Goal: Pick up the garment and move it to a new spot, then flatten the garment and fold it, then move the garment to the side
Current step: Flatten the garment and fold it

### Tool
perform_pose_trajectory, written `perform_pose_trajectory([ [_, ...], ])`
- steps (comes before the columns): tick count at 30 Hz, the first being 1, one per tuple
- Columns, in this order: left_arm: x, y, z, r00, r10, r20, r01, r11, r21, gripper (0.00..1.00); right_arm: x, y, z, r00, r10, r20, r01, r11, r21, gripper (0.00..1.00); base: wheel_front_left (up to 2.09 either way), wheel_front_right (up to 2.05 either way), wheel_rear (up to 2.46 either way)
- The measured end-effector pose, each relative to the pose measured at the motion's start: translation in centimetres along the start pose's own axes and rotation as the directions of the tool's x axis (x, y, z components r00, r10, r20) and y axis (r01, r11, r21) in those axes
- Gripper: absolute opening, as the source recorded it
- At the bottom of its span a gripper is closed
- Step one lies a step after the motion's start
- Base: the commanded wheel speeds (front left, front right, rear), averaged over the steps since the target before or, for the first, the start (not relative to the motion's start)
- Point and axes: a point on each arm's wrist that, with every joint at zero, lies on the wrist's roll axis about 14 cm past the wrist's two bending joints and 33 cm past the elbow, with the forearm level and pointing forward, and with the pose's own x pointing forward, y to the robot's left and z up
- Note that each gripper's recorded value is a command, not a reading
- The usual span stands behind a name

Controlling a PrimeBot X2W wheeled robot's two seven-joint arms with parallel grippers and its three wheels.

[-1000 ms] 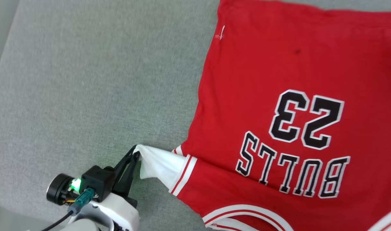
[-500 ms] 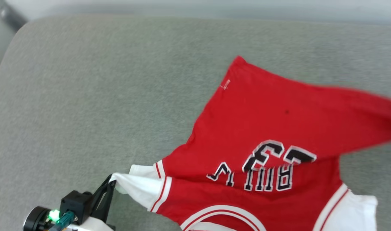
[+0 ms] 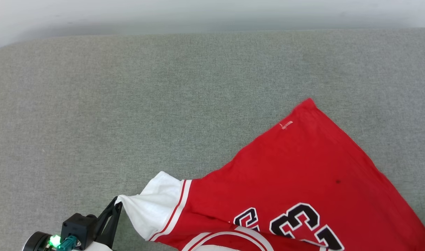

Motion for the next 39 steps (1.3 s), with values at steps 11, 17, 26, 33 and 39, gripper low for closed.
perform_pose_trajectory([
  [11,0.0,0.1,-0.2,1.0,-0.003,-0.011,0.003,1.0,0.005,0.0,0.1,-1.0,1.8,0.986,-0.04,0.162,0.03,0.997,0.068,1.0,0.0,0.0,0.0],
  [17,-0.5,-0.1,-0.1,1.0,-0.001,-0.006,0.001,1.0,0.004,0.0,-4.5,-2.5,10.1,0.916,-0.102,0.388,0.118,0.993,-0.016,1.0,0.0,0.0,0.0],
  [26,-0.3,-0.3,0.2,1.0,0.003,0.002,-0.003,1.0,0.003,0.0,-7.9,-1.4,18.7,0.889,-0.13,0.44,0.248,0.943,-0.222,1.0,0.0,0.0,0.0],
  [33,0.1,0.0,0.0,1.0,0.019,-0.002,-0.019,1.0,-0.003,0.0,-5.2,1.7,23.0,0.936,-0.1,0.339,0.22,0.915,-0.338,1.0,0.0,0.0,0.0],
  [39,0.9,0.0,-0.6,1.0,0.021,-0.019,-0.021,1.0,-0.014,0.0,-1.4,3.4,25.8,0.97,-0.102,0.222,0.186,0.898,-0.399,1.0,0.0,0.0,0.0],
])
